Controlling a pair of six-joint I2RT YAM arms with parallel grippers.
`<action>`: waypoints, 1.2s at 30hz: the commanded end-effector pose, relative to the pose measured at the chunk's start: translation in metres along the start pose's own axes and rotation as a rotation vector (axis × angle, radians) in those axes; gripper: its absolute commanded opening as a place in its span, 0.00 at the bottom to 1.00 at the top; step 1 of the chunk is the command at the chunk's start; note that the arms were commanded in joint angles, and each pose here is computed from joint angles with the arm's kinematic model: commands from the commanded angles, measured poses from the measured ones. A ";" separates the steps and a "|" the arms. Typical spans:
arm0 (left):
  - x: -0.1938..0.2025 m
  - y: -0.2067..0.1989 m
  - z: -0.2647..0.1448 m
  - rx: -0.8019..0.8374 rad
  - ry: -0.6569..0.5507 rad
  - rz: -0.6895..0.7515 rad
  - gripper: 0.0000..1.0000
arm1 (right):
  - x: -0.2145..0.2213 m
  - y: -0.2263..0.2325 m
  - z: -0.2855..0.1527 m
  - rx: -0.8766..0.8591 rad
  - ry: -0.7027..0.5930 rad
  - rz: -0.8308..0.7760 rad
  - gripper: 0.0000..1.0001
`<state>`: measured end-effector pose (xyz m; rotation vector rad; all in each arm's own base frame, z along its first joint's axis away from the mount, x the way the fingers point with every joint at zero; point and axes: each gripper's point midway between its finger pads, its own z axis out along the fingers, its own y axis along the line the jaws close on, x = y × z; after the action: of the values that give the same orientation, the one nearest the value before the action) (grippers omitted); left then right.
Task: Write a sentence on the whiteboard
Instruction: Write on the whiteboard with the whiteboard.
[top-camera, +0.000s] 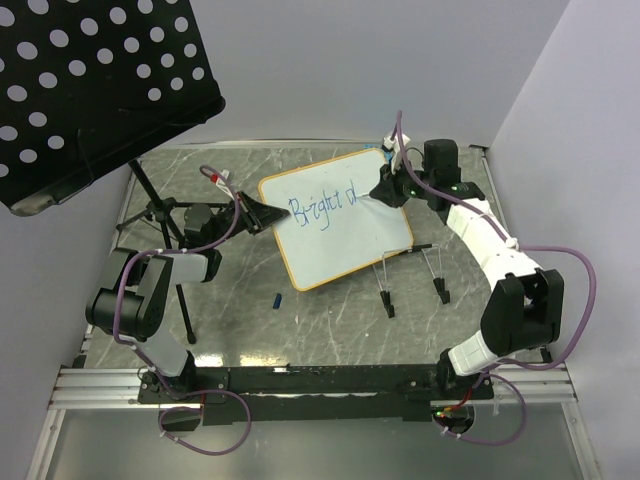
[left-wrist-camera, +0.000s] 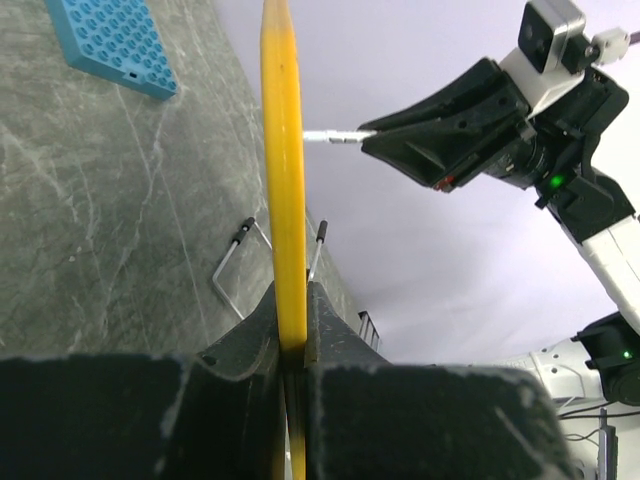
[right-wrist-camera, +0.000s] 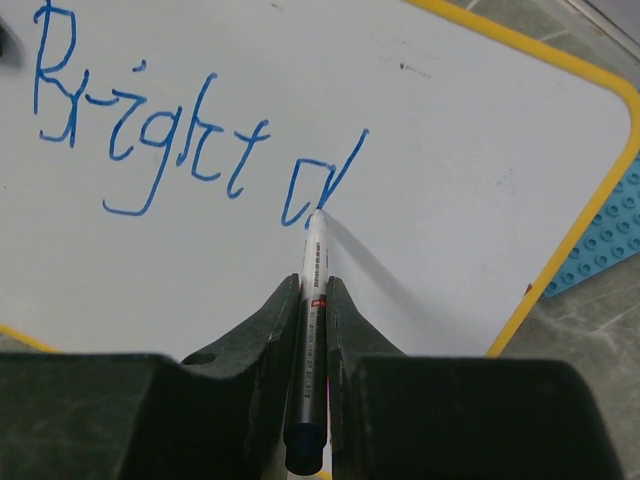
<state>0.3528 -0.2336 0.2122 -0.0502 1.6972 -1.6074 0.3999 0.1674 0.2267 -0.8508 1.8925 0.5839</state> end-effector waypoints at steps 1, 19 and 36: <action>-0.035 -0.084 -0.004 0.272 -0.117 0.224 0.01 | -0.001 0.007 -0.013 0.000 -0.014 -0.027 0.00; -0.033 -0.082 -0.006 0.268 -0.110 0.224 0.01 | -0.044 0.001 -0.038 0.014 -0.135 -0.033 0.00; -0.032 -0.084 -0.008 0.275 -0.108 0.227 0.01 | -0.048 -0.011 -0.037 0.037 -0.149 -0.030 0.00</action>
<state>0.3524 -0.2321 0.2152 -0.0358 1.6835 -1.6096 0.3960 0.1511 0.2395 -0.7854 1.8786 0.6129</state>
